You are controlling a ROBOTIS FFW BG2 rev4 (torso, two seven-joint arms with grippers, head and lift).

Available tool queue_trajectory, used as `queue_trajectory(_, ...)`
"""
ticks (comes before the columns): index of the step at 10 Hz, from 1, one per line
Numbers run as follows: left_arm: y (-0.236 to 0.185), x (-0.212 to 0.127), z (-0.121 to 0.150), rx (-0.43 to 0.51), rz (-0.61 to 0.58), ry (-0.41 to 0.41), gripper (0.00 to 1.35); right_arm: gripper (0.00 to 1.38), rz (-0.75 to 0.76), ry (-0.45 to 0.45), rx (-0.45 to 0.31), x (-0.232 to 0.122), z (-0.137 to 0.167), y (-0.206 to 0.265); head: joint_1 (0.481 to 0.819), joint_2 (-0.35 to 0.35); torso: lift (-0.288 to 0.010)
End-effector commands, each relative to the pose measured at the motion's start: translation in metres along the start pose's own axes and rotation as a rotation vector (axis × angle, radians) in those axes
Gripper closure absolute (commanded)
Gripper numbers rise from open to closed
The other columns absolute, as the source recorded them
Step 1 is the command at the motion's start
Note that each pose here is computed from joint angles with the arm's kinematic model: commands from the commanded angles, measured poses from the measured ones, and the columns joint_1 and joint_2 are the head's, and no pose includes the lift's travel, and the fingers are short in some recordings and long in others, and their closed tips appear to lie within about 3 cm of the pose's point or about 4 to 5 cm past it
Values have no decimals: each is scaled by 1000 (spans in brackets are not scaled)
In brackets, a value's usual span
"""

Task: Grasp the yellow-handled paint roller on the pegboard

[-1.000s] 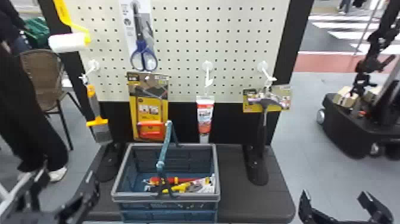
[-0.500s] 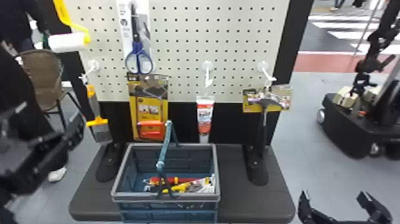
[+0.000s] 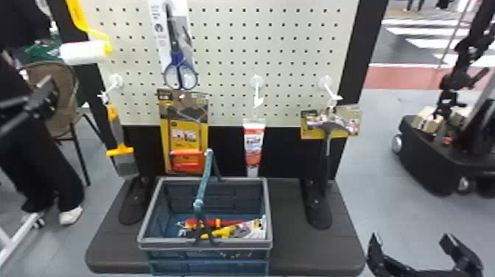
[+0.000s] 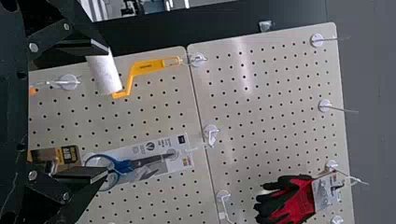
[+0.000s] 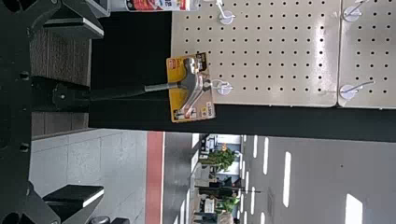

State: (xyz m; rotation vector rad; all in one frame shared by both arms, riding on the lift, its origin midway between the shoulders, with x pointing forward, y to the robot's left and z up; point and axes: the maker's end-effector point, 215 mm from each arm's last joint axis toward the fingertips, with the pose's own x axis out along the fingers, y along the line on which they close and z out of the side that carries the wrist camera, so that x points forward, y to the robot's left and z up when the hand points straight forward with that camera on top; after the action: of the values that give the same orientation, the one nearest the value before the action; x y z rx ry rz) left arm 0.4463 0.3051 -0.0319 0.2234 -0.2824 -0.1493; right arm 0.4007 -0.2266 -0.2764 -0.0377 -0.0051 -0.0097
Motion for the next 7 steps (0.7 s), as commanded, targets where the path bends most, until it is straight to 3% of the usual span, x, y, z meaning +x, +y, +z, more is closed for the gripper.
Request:
queue_trajectory(1, 14, 14, 12, 24, -31, -30, 367, 122, 0, -2, 0, 1, 1, 0, 549, 0, -100)
queue_trajectory(4, 34, 34, 8, 17, -122, -41, 369, 122, 11, -8, 1, 3, 3, 4, 549, 0, -100)
queue_trajectory(7, 82, 51, -51, -81, -145, 29, 369, 122, 14, -6, 2, 3, 2, 5, 549, 0, -100)
